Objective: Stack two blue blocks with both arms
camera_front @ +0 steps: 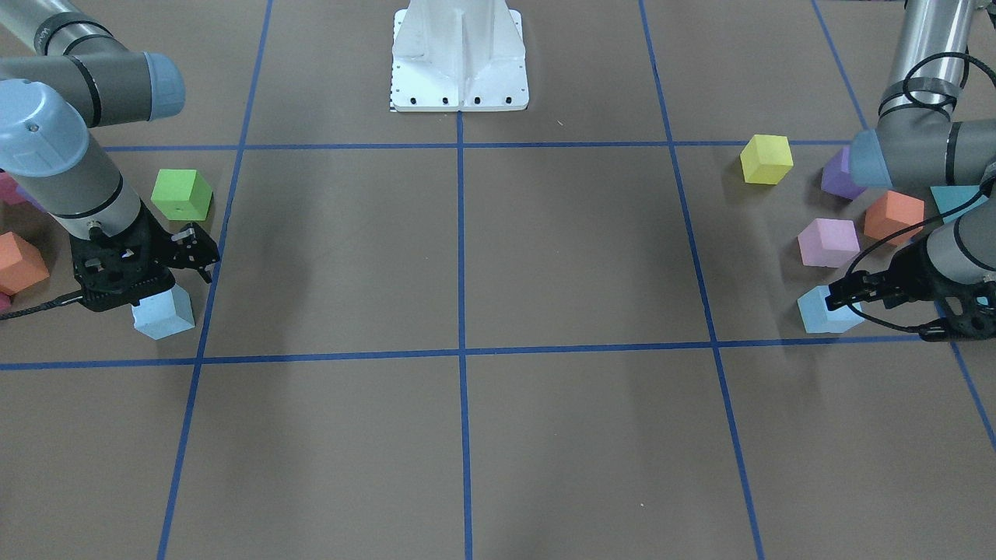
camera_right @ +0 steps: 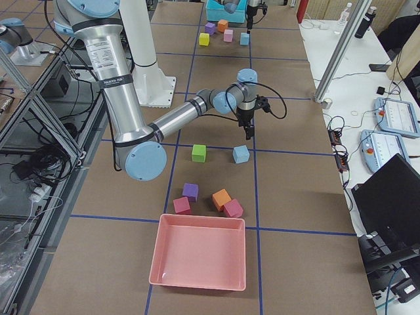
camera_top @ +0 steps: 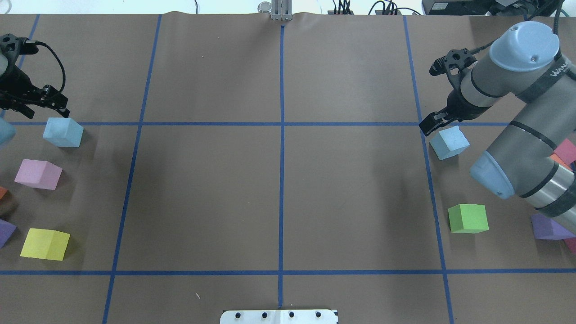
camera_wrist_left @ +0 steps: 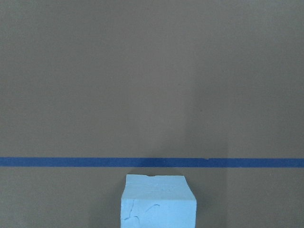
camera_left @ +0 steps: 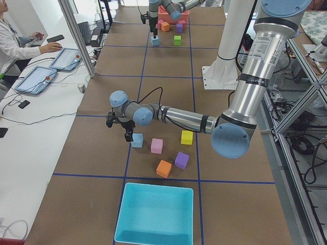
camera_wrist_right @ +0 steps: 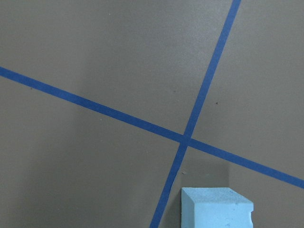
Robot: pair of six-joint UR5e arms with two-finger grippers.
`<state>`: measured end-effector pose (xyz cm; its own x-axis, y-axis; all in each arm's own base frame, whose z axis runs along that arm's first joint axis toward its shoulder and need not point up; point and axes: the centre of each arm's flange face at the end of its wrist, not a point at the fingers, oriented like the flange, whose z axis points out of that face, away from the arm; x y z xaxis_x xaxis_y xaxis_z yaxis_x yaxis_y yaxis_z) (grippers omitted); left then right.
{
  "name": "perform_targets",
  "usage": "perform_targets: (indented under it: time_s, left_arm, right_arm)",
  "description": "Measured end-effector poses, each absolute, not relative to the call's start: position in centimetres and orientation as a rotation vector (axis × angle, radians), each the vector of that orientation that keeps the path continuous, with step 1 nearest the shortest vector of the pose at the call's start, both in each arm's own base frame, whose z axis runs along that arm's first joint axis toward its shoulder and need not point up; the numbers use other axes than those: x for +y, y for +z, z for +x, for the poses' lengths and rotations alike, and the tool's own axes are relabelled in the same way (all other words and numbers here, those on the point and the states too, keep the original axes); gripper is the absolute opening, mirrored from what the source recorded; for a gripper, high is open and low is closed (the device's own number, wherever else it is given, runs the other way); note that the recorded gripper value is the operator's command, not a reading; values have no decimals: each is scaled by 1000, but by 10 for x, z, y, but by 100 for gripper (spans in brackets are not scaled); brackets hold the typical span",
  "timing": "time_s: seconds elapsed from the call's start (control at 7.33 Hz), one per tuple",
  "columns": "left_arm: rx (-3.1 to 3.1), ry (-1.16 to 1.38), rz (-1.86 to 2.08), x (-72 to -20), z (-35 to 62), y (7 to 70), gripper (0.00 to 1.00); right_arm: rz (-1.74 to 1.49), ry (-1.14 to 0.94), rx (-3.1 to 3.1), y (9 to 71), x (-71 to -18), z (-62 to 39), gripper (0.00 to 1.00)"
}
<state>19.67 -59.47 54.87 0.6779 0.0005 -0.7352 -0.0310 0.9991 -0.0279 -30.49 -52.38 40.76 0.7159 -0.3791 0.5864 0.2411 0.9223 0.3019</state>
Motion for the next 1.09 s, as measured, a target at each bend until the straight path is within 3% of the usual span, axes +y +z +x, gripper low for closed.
perform_targets:
  time_s: [1.09]
  left_arm:
    - [831,30,-28,-595,201,557,99]
  right_arm:
    - [197,-336,-698,478,-520,-299,98]
